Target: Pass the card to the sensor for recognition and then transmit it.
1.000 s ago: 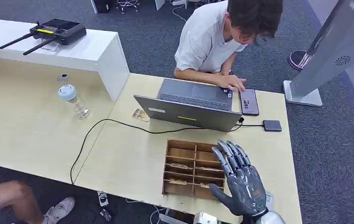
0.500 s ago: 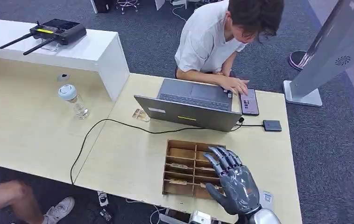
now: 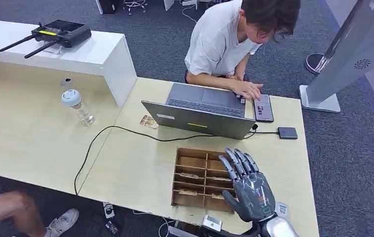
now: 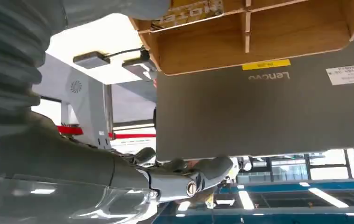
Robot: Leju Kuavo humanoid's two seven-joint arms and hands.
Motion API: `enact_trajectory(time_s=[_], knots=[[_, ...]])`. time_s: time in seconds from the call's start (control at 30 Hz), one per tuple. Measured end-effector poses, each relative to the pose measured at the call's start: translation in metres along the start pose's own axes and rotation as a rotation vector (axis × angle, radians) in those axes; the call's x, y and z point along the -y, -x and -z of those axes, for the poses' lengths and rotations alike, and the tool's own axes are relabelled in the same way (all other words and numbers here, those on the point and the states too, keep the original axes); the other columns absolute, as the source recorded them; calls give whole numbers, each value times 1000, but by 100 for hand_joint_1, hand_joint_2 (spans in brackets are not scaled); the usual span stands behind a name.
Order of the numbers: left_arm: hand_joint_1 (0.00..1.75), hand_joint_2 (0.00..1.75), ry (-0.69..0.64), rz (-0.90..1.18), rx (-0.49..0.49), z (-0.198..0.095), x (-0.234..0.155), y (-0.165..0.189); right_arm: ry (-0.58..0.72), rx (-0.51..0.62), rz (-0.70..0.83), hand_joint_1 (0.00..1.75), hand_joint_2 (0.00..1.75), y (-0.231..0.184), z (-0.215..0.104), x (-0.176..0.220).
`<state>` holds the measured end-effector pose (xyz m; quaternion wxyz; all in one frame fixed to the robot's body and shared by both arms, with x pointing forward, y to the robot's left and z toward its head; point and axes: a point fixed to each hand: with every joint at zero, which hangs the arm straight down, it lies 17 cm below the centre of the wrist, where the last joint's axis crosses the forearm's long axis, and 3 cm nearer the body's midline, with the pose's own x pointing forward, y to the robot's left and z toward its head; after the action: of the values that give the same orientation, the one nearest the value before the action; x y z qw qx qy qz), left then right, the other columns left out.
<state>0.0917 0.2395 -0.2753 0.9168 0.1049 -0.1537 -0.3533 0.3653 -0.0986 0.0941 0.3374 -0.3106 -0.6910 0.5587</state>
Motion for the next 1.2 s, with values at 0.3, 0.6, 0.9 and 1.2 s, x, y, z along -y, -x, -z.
enact_trajectory(time_s=[0.3, 0.6, 0.9, 1.2], knots=[[0, 0, -1, 0, 2, 1, -1, -2, -18, -12, -26, 23, 175, 8, -3, -7], [0, 0, -1, 0, 2, 1, -2, -2, -27, -14, -32, 35, 175, 10, -5, -10], [0, 0, -1, 1, 2, 1, -2, -3, -32, -15, -38, 59, 175, 11, -5, -12], [0, 0, -2, 1, 3, 1, -3, -3, -38, -15, -46, 56, 175, 13, -5, -14]])
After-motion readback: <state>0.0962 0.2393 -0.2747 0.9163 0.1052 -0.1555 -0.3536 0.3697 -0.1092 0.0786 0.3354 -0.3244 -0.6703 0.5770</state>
